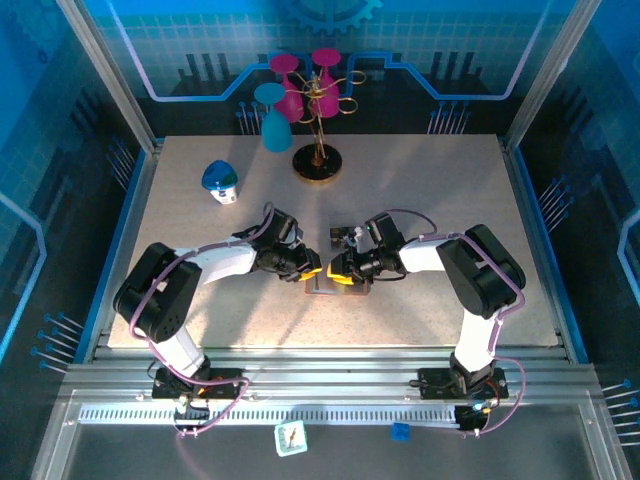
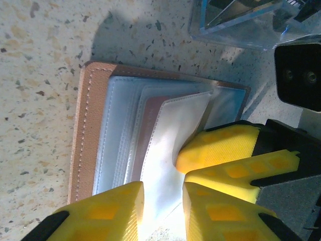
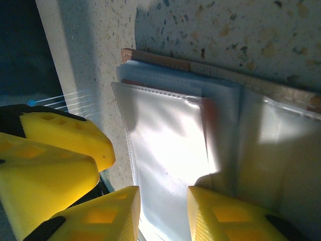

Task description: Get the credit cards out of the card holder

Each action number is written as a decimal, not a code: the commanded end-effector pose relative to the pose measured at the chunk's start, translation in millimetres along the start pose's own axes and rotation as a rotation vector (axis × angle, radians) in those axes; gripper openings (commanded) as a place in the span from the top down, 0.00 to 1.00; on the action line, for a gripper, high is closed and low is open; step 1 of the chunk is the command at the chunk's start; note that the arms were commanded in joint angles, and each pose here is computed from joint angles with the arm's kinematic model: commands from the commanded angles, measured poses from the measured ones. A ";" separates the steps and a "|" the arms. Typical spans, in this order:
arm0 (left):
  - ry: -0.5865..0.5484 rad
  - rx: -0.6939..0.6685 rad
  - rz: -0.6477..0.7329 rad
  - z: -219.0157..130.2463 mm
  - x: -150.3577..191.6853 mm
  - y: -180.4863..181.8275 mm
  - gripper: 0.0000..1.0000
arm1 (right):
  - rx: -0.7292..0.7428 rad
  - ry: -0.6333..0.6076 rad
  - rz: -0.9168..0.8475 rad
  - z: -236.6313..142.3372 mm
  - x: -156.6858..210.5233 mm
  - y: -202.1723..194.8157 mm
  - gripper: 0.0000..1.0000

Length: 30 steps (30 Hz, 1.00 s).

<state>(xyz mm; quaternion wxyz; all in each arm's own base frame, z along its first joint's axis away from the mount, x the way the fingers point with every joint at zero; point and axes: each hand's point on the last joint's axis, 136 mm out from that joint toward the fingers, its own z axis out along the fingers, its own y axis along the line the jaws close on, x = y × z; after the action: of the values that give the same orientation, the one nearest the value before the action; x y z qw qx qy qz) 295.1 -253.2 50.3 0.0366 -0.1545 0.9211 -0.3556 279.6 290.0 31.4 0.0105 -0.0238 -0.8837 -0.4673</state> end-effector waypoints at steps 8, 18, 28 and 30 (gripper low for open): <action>0.039 -0.011 -0.029 14.0 5.9 6.2 0.71 | 0.035 0.011 0.064 -2.4 6.6 -15.7 0.69; 0.046 0.007 -0.034 17.5 7.2 2.6 0.74 | 0.035 0.011 0.066 -2.4 6.7 -16.1 0.69; 0.052 0.015 -0.032 20.8 8.3 -0.3 0.79 | 0.028 0.008 0.061 -4.6 6.9 -12.3 0.69; 0.051 0.014 -0.031 20.4 8.1 -0.4 0.79 | 0.020 -0.001 0.050 -7.4 6.2 -7.0 0.69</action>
<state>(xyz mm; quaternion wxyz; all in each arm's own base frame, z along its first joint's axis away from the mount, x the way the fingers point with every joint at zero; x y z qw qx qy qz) 294.8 -262.9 35.6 0.0224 -0.1615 0.9195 -0.3577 279.5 289.8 31.7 0.0110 -0.0261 -0.8836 -0.4674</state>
